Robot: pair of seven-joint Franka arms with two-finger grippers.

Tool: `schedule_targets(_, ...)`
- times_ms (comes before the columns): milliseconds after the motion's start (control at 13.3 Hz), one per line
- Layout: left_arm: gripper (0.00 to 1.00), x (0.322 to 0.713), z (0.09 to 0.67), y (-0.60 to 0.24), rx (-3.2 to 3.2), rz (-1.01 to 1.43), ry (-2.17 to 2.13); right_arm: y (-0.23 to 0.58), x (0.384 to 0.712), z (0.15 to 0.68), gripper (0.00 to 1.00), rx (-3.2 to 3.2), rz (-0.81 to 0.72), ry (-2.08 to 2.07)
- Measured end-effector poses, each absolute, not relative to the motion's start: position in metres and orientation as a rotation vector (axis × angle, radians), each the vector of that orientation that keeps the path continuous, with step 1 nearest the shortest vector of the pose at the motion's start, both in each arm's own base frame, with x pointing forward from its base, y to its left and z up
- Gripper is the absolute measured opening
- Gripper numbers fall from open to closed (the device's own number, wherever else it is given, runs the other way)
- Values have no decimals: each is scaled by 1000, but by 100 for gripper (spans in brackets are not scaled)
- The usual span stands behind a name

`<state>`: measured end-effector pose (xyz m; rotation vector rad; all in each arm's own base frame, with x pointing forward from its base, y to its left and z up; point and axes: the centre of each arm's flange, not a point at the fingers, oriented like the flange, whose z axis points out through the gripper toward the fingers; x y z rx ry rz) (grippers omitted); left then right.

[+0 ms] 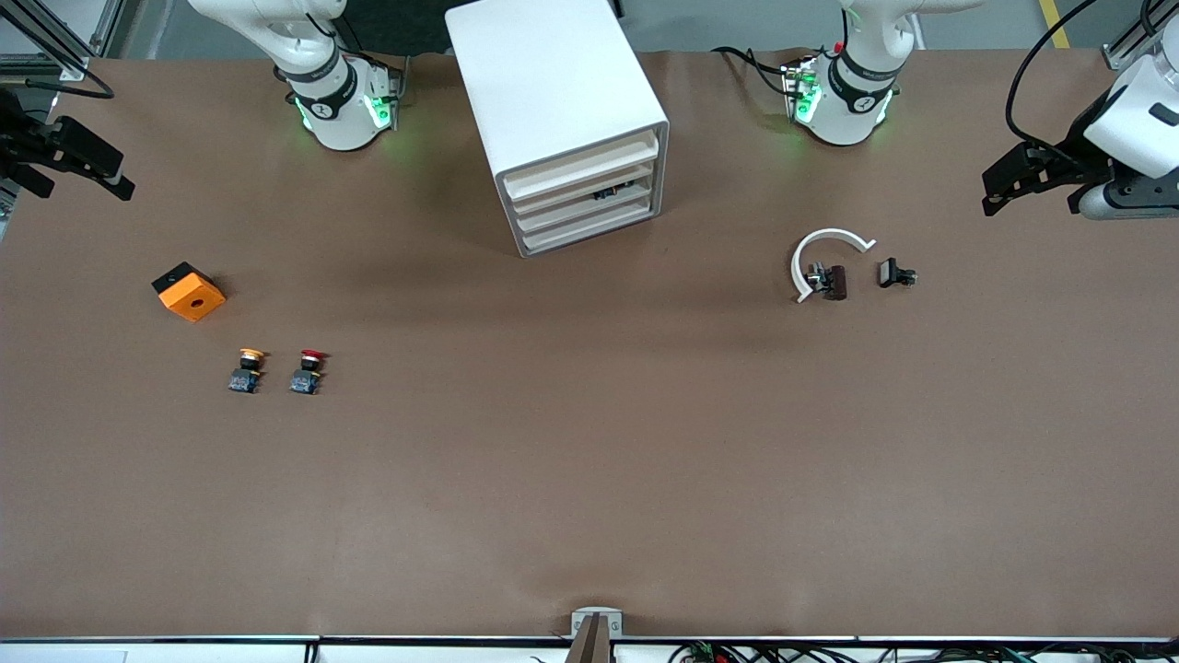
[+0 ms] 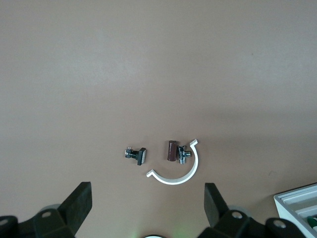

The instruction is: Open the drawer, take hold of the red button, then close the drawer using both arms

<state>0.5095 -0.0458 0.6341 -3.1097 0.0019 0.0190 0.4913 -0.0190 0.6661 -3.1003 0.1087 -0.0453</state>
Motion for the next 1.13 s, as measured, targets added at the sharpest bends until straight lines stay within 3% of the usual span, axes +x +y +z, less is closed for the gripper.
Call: schedule_targets(1131, 100, 510, 635, -45, -3110, 18, 3, -24, 485, 675, 100, -3100, -65, 122)
